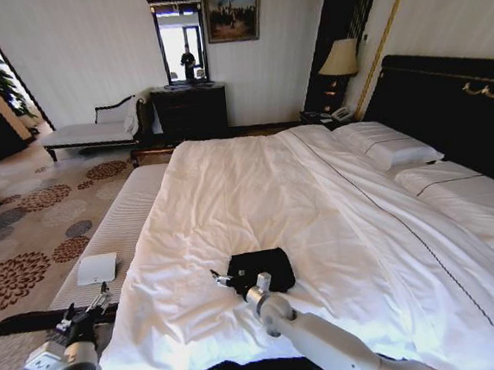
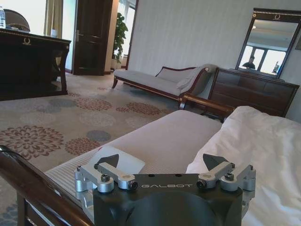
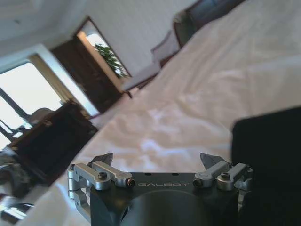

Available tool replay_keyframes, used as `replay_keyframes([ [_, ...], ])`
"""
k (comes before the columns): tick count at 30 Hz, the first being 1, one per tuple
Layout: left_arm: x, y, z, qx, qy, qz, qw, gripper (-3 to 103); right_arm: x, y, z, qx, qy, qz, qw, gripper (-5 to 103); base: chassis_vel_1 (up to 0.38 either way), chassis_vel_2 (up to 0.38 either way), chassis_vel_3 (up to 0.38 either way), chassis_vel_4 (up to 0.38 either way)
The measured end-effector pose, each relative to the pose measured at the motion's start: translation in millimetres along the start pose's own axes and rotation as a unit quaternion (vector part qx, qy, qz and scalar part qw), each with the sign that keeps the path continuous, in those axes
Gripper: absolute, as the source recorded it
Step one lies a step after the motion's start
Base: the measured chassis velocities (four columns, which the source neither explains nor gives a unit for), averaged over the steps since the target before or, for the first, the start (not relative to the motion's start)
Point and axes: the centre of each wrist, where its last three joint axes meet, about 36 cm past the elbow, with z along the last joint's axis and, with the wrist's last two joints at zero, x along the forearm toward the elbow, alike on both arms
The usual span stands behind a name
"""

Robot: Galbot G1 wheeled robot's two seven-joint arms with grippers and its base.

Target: Fold the clothes on the bed.

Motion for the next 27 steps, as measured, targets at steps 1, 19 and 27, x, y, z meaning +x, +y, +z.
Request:
replay_keyframes([
  [1,0,0.0,0,0.000,0.000,0.000,1.0000,100,0,0,0,0.000,0.000,0.000,1.000,100,0.000,0.000,0.000,0.000],
  [19,19,-29.5,-10,-0.049,-0.070,0.059,0.9946,100,118,-68,-171,0.143,-0.258,0.178,0.939,100,0.000,0.000,0.000,0.000],
  [27,58,-68.1,-7,-0.119,-0.134,0.137,0.9742,100,207,-40,-158,0.221,-0.274,0.281,0.893,100,0.000,0.000,0.000,0.000],
])
